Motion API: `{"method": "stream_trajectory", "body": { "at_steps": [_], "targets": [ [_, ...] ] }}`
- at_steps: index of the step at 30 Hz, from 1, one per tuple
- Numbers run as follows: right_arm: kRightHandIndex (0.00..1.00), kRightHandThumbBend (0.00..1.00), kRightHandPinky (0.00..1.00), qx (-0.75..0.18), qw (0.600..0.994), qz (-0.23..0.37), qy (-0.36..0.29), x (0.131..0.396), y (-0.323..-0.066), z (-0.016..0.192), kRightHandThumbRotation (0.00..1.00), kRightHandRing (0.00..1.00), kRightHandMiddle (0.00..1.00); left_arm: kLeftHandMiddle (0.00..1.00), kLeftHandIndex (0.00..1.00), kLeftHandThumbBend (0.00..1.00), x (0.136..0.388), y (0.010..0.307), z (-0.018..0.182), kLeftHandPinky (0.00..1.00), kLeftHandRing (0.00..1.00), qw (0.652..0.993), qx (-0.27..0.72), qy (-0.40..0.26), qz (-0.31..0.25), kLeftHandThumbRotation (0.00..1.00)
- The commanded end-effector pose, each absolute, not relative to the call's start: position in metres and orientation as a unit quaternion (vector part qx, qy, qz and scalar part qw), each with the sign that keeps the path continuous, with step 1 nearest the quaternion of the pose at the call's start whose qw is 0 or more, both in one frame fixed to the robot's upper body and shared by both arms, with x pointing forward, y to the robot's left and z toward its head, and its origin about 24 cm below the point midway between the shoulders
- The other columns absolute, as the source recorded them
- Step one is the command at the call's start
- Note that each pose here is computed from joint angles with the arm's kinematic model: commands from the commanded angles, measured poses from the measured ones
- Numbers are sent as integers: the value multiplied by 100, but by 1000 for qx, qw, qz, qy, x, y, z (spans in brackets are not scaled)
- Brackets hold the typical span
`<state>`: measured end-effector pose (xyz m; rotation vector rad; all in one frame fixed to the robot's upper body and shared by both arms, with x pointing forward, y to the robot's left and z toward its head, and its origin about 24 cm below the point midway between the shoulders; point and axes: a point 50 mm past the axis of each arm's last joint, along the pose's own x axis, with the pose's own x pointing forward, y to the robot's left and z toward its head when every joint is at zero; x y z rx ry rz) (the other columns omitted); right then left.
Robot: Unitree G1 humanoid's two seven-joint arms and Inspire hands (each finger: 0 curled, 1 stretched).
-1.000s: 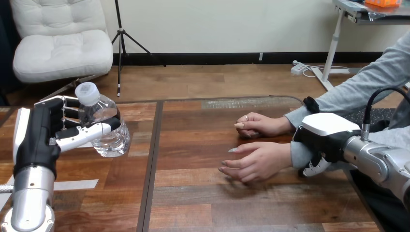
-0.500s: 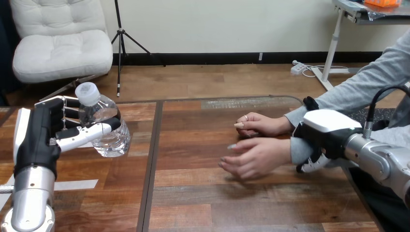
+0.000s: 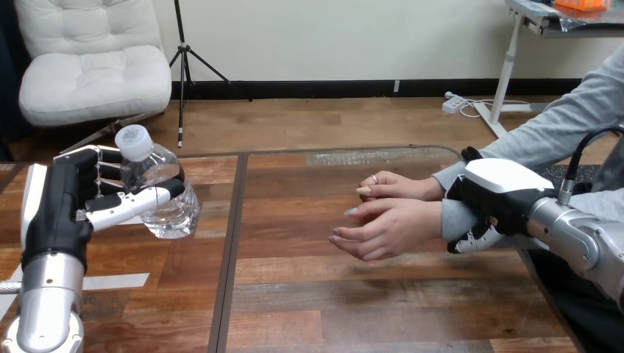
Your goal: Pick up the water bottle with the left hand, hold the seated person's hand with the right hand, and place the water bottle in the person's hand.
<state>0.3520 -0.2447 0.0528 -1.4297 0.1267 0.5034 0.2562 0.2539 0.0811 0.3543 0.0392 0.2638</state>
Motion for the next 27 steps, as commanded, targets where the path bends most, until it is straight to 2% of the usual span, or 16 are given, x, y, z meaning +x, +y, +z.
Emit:
{"method": "stream_trajectory", "body": {
  "at_steps": [1,16,27],
  "targets": [
    [35,52,23,-634,750,187,-28,372,-234,99,0,28,34,39,43,70,263,246,110,31,35,976,172,-56,123,0],
    [37,52,27,-627,756,185,-38,375,-233,107,0,32,38,40,43,70,263,246,110,31,35,976,173,-53,123,0],
    [39,53,27,-616,764,185,-45,376,-230,111,0,32,38,40,43,71,265,245,109,31,35,977,169,-54,121,0]
  ]
}}
